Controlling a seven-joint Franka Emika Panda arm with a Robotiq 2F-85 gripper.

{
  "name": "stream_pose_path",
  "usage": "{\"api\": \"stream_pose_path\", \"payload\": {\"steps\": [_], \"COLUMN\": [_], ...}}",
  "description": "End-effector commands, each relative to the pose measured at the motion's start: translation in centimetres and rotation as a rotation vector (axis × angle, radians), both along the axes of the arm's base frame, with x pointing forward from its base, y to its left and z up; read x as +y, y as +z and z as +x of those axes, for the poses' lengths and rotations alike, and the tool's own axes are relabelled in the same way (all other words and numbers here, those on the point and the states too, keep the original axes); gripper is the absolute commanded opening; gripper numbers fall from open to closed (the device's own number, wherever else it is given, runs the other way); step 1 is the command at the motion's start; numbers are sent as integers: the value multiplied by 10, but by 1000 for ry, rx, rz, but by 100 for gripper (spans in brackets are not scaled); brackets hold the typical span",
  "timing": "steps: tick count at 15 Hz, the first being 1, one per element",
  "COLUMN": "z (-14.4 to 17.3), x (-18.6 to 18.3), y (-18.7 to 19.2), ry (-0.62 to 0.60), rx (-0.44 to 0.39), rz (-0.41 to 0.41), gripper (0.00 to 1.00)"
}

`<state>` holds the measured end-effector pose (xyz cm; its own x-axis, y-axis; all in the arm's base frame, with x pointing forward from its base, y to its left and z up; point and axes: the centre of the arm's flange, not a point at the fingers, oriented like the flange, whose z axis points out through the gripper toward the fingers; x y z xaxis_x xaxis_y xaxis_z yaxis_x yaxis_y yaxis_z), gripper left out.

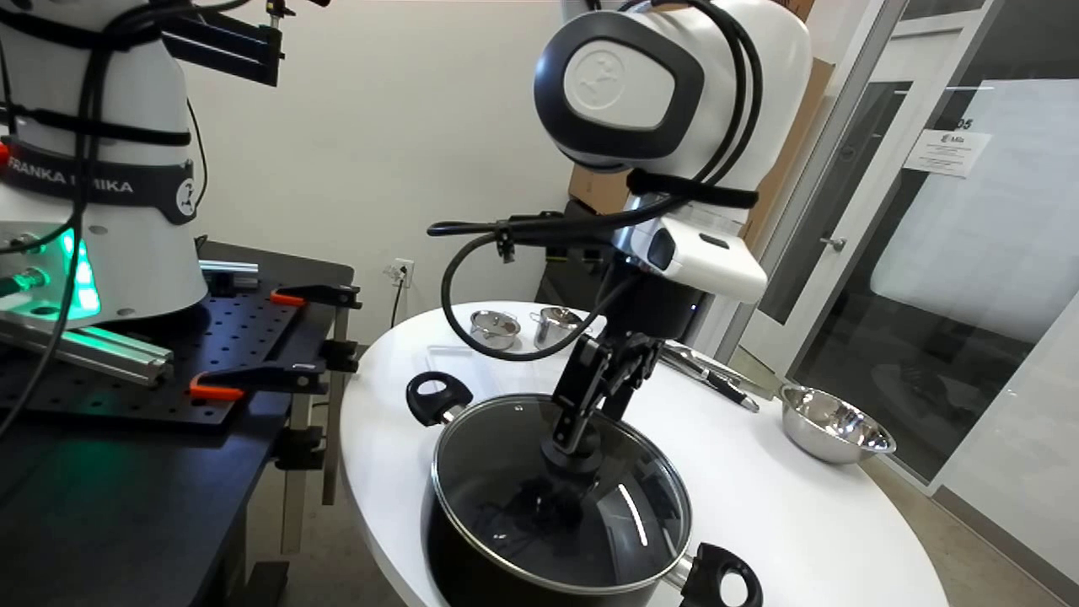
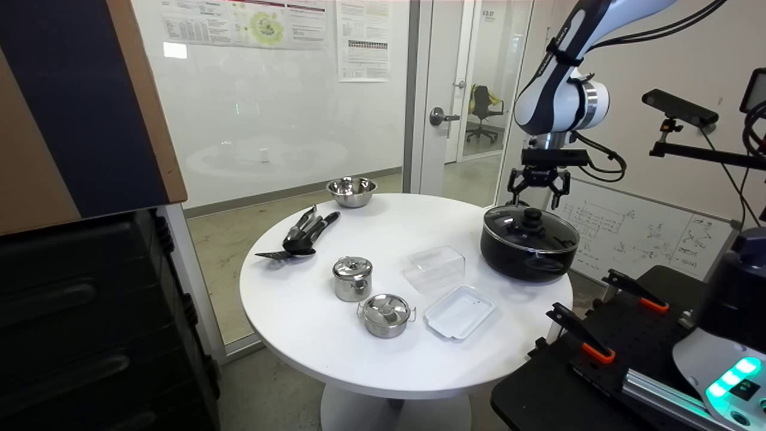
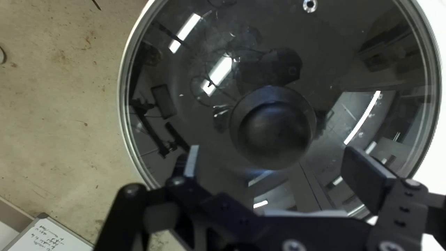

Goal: Put the glass lid on top of the black pot

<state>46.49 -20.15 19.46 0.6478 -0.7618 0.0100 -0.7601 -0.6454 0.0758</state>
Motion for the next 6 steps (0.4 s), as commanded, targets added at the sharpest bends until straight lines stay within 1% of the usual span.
{"api": "stream_pose_path", "payload": {"steps": [1, 2, 3, 6], "z": [-8, -10, -2, -3], "x": [8, 14, 5, 9], "y": [25, 31, 12, 22], "ry": [17, 9, 8, 11], "rx": [19, 33, 25, 32], "rz": [48, 57, 24, 38], "gripper": [100, 100, 100, 100]}}
